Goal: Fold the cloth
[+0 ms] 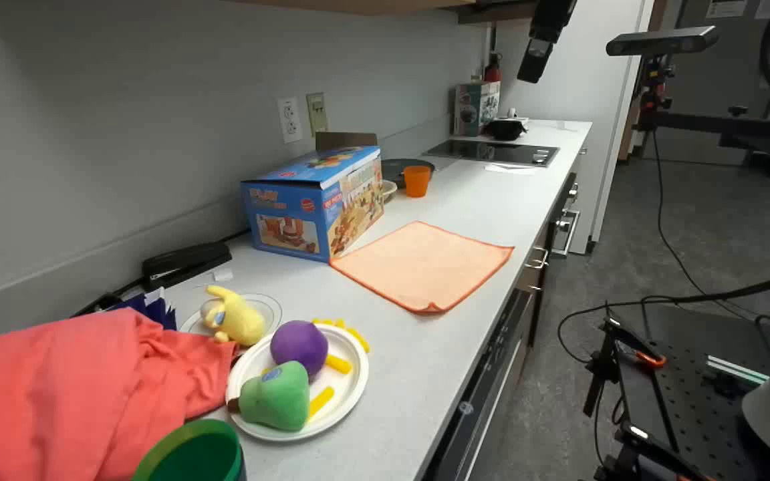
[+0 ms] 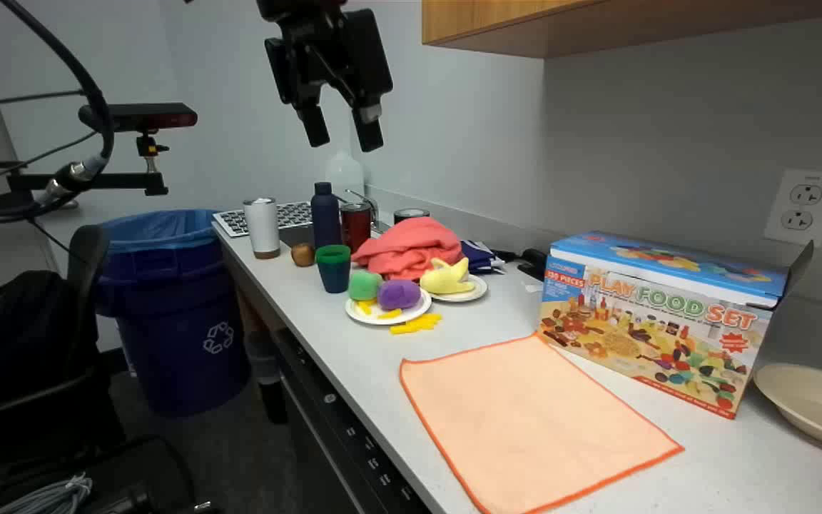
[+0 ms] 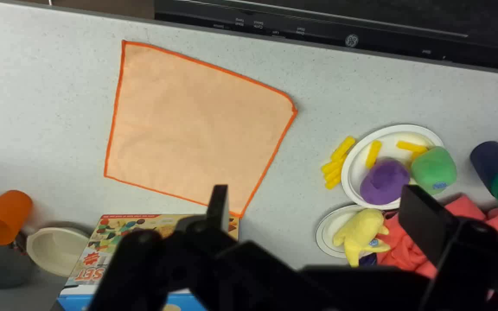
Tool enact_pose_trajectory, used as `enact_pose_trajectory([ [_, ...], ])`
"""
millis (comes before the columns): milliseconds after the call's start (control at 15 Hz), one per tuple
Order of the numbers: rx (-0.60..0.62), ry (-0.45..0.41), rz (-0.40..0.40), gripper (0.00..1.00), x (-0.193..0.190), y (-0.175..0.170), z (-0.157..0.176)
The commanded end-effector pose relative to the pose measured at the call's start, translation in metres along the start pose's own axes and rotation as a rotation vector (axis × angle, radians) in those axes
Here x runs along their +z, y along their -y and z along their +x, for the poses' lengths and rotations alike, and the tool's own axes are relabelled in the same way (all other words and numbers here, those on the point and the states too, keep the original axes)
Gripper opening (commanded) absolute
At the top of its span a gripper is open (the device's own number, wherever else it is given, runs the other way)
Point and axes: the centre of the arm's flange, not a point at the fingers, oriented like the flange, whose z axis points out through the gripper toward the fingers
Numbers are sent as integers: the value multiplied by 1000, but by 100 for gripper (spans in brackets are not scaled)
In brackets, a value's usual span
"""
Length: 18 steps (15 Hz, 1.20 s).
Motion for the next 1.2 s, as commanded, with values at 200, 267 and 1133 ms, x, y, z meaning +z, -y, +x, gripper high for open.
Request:
enact_pose_trajectory([
  [200, 0, 2, 0, 100, 1, 0, 0],
  [267, 0, 2, 0, 100, 1, 0, 0],
  [1133, -7, 143, 37, 100, 86, 7, 12],
])
